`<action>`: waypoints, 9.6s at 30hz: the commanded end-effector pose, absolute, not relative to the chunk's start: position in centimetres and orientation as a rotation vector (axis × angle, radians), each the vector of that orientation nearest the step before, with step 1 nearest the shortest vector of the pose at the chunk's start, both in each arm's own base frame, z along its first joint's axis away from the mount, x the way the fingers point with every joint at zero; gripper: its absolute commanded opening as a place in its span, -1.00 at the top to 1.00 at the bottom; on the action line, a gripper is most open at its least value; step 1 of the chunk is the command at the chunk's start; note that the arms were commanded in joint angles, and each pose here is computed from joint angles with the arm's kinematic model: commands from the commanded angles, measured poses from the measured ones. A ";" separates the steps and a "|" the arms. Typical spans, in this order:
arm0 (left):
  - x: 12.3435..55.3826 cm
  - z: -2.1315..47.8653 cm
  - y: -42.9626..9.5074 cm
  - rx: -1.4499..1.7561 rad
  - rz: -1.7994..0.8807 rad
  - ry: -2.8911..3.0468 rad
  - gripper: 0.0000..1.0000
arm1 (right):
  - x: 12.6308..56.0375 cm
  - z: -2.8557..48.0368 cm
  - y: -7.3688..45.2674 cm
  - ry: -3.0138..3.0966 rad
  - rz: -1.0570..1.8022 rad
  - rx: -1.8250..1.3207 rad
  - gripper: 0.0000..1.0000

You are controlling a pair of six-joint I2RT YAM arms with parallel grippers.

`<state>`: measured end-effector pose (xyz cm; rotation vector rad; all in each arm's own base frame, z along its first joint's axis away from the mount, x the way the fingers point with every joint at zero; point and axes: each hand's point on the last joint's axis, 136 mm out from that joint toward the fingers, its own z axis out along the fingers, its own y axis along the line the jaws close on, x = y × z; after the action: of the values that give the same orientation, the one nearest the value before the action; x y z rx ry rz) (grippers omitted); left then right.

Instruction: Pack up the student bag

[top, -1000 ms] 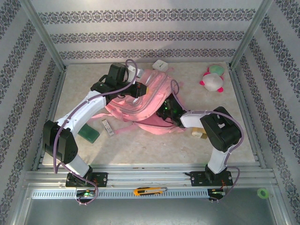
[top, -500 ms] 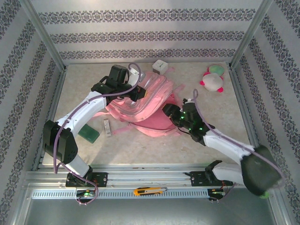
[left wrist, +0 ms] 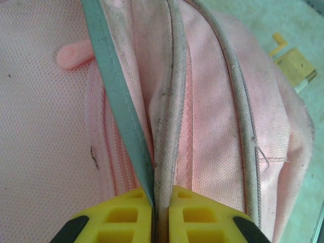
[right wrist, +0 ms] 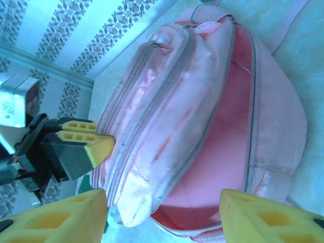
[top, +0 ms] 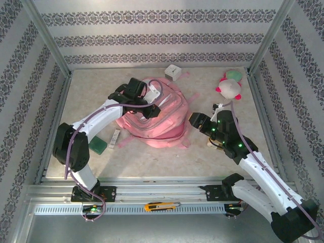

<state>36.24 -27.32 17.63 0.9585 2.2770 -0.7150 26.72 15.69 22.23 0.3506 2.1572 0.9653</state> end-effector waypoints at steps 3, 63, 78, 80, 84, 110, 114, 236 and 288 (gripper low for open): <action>37.3 20.7 -26.4 0.756 -0.709 2.305 -0.45 | 26.2 25.1 21.6 2.151 0.804 -0.444 -0.19; 32.5 16.1 -18.2 0.028 -1.299 1.974 -0.51 | 28.0 21.9 27.2 1.693 0.193 -1.462 1.00; 28.6 18.5 -15.6 0.075 -1.063 1.960 -0.57 | 28.9 24.6 26.5 1.729 0.316 -1.350 1.00; 28.2 17.9 -15.8 0.080 -1.086 1.972 -0.55 | 28.6 25.3 26.7 1.707 0.337 -1.352 1.00; 27.9 16.8 -16.2 0.084 -1.132 1.951 -0.51 | 28.1 27.0 27.1 1.665 0.380 -1.344 1.00; 30.9 17.4 -19.0 0.384 -0.929 1.813 -0.24 | 27.2 29.8 28.3 1.632 0.522 -1.321 1.00; 31.6 17.8 -18.9 0.397 -0.874 1.798 0.02 | 27.1 29.5 28.2 1.639 0.528 -1.325 1.00; 24.6 19.4 -29.5 0.828 -1.363 2.186 1.00 | 24.3 16.1 27.0 2.346 0.408 0.147 0.27; 26.5 21.5 -27.6 0.712 -1.326 2.135 1.00 | 23.7 14.1 26.5 2.426 0.313 -0.066 0.94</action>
<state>26.65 -27.13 16.42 0.6910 2.3034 -1.2308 24.11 27.13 15.35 -0.0236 2.3700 0.3768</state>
